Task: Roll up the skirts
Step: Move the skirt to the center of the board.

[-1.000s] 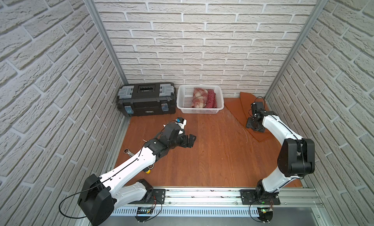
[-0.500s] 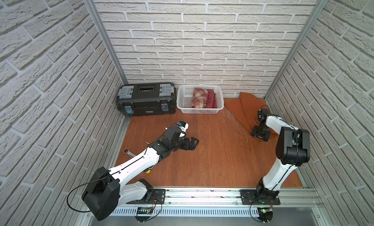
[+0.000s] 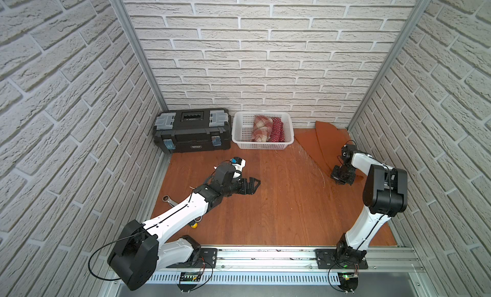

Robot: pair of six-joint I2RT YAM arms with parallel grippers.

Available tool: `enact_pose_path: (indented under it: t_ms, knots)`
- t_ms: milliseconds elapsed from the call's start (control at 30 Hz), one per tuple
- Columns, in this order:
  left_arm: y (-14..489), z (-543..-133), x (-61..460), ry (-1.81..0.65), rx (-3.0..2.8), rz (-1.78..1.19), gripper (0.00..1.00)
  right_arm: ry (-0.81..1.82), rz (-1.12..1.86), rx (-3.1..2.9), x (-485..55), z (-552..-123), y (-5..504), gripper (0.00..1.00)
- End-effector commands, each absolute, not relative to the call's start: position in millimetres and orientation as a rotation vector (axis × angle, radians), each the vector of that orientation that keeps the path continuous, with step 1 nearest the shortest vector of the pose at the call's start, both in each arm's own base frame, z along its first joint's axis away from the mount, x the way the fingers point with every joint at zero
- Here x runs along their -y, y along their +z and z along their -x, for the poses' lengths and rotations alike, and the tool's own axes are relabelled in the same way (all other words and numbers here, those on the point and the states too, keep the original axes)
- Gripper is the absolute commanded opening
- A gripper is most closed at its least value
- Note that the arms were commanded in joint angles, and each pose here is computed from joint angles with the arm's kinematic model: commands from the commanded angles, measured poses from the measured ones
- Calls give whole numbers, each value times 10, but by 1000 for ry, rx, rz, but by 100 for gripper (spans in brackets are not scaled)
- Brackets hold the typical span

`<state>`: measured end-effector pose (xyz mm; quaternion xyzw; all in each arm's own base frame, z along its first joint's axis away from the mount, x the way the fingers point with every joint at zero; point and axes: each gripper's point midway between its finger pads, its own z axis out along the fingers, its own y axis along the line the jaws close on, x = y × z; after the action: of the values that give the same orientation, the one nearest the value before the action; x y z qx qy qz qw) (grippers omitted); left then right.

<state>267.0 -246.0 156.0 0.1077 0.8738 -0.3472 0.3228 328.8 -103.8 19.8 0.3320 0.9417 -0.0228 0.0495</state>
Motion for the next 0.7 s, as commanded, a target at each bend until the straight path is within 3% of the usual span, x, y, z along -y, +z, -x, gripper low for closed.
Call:
enact_pose_path:
  t_ms: [0, 367, 667]
  knots:
    - [1646, -2695, 2480, -950, -2247, -273, 98, 106, -1053, -2904, 602, -3013, 153, 2]
    - [1707, -2529, 2362, -993, -2242, -157, 98, 272, -613, -2970, -1390, -2122, 202, 5]
    - [1777, -2282, 1847, -923, -2190, 75, 98, 539, -87, -2906, -3461, -2992, 418, 2]
